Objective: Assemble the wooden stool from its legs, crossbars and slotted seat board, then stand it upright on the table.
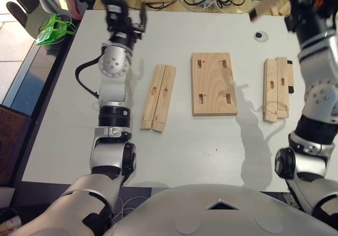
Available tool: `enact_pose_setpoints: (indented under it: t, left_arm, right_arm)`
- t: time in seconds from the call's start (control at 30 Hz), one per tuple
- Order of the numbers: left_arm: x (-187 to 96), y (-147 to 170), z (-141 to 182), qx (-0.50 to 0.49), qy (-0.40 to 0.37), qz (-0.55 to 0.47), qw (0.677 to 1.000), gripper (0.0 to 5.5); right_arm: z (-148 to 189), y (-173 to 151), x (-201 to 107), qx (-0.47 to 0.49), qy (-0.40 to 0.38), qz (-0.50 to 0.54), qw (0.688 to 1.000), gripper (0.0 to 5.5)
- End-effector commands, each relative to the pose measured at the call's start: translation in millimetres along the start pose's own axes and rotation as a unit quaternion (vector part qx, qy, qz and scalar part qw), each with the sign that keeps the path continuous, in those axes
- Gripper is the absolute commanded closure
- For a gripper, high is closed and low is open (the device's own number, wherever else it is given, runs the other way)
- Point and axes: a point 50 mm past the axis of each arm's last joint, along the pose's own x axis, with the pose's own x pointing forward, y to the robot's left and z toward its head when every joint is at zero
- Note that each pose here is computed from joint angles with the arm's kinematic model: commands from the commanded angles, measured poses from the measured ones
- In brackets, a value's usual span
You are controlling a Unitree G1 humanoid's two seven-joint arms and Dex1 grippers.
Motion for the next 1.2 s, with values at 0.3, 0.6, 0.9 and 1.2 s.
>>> enact_pose_setpoints:
  t: [0.3, 0.6, 0.9, 1.2]
  left_arm:
    - [-23, 2, -14, -0.047, 0.043, -0.003, 0.998, 0.43]
    - [-25, -6, -14, -0.044, 0.053, -0.036, 0.997, 0.1]
    - [-28, -8, -20, -0.043, 0.066, -0.051, 0.996, 0.1]
    - [-30, -5, -25, -0.045, 0.072, -0.045, 0.995, 0.1]
  right_arm:
    - [-61, -31, -50, -0.09, 0.04, -0.114, 0.989, 5.13]
    - [-91, -30, -38, -0.133, 0.034, -0.149, 0.979, 5.13]
    - [-93, -23, -57, -0.159, 0.039, -0.172, 0.971, 5.13]
    - [-94, -23, -60, -0.16, 0.048, -0.175, 0.97, 5.13]
